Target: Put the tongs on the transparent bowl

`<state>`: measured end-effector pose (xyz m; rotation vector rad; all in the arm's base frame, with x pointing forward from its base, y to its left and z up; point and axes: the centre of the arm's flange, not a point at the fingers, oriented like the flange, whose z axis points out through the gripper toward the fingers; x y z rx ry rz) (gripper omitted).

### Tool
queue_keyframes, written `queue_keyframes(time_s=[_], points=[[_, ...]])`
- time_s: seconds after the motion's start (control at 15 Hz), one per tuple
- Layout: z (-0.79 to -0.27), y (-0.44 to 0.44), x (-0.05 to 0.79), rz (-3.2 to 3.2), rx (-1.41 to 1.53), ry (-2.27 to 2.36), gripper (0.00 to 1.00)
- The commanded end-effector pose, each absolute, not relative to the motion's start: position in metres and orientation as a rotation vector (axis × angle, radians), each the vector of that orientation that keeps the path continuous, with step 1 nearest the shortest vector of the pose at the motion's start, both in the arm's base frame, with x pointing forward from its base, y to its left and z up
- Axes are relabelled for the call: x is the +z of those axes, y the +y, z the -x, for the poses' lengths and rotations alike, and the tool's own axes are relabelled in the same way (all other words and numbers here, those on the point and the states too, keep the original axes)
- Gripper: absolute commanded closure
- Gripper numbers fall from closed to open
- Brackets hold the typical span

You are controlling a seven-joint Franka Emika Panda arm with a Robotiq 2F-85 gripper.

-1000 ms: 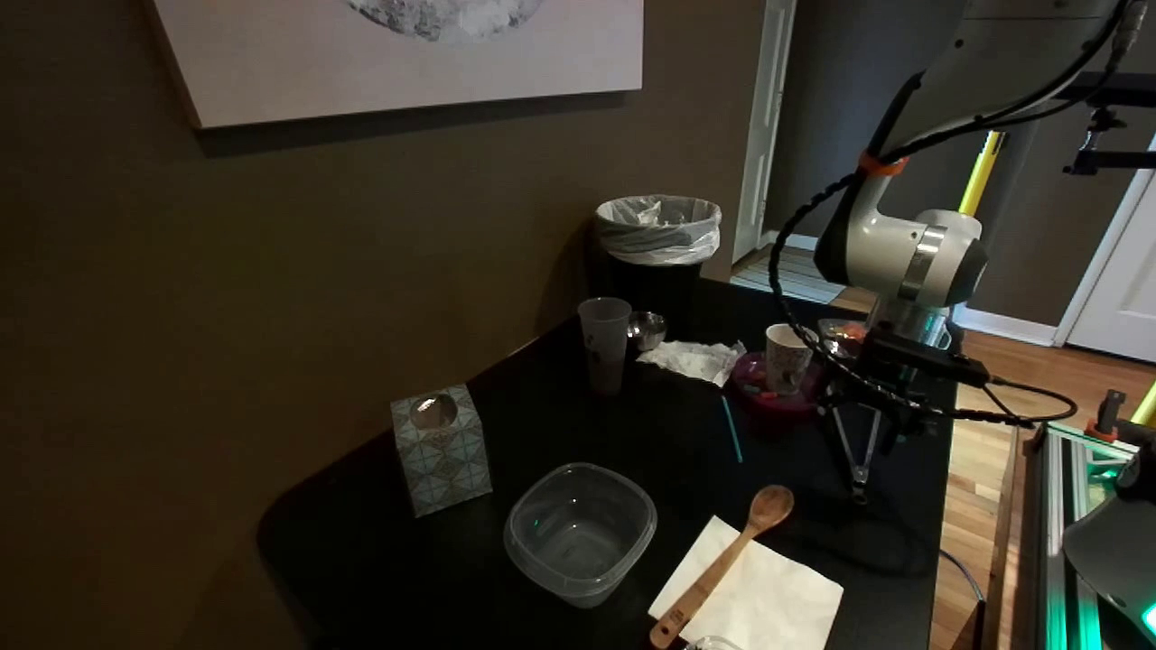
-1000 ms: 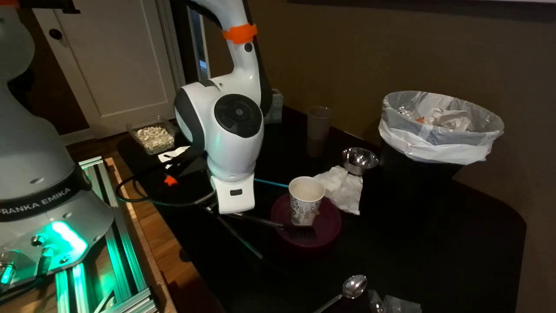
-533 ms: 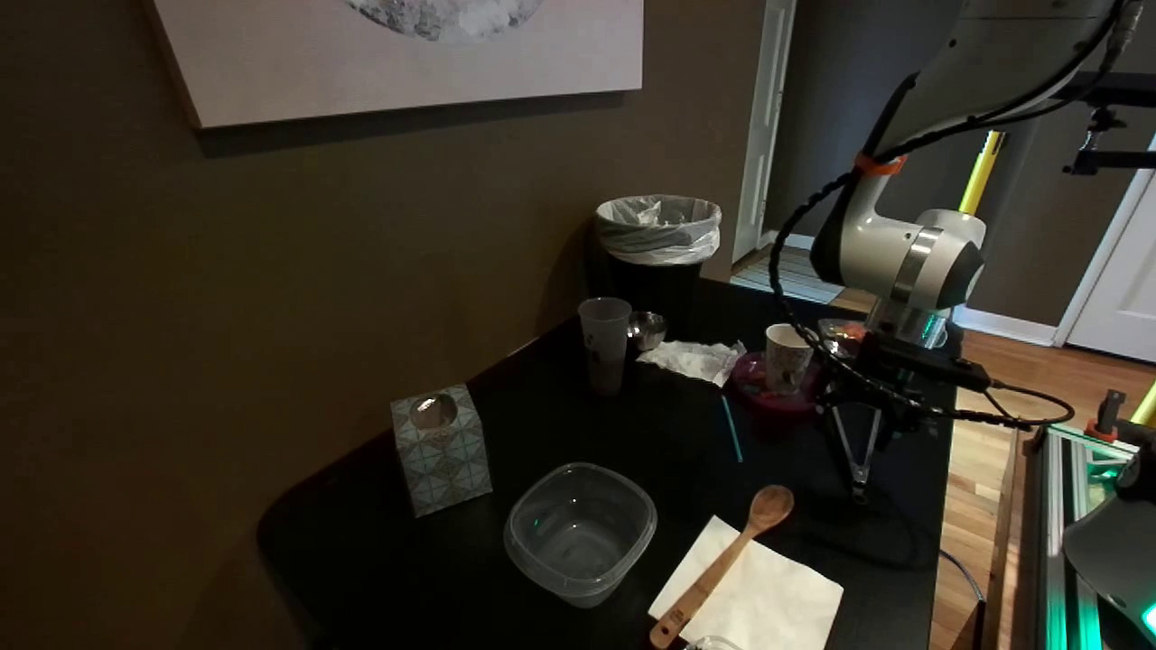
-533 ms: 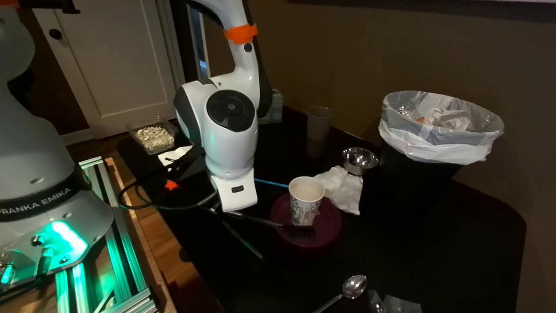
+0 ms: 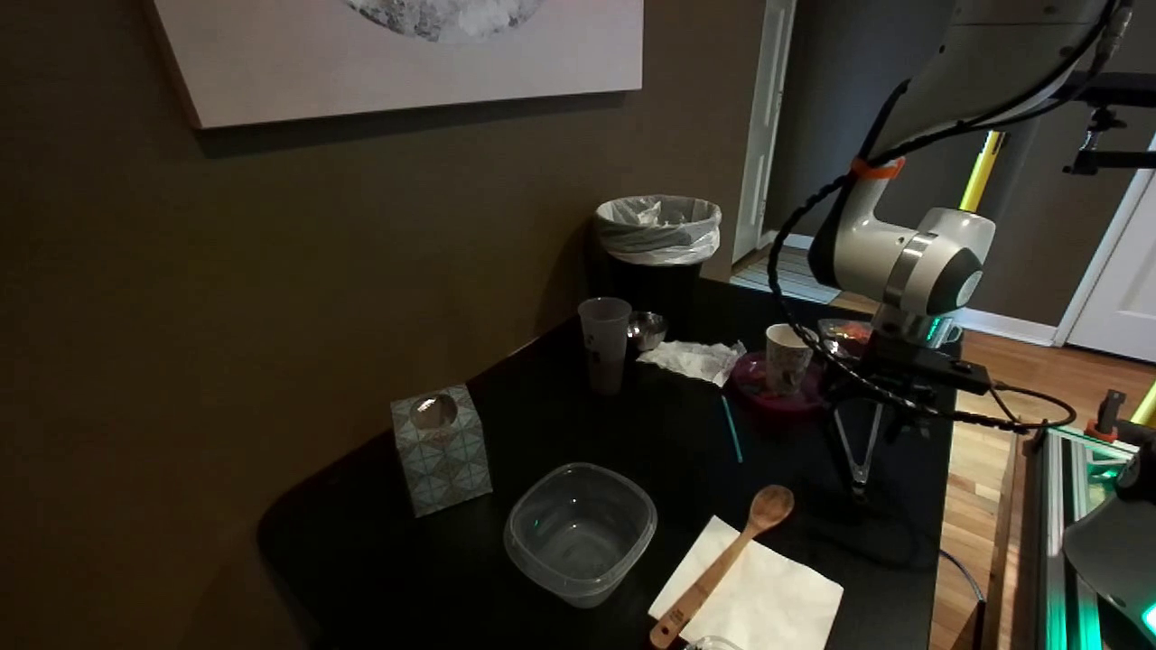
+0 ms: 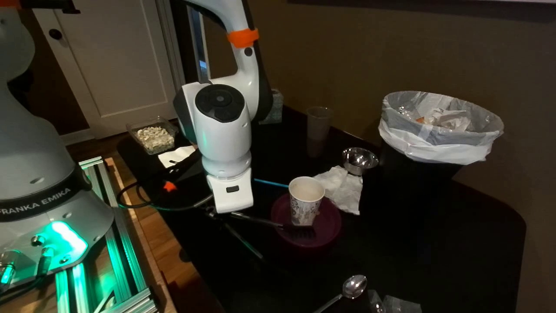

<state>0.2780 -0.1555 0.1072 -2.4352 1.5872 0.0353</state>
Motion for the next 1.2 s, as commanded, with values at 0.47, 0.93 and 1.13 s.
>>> queue_keyframes(time_s=[0.47,0.93,1.13], points=[[-0.281,-0.142,0.078,2.4,-0.058,1.773,0.0],[-0.292,-0.155,0.071,2.434,-0.075,1.738,0.0],[-0.293,-0.159,0.068,2.44,-0.073,1.737,0.04]])
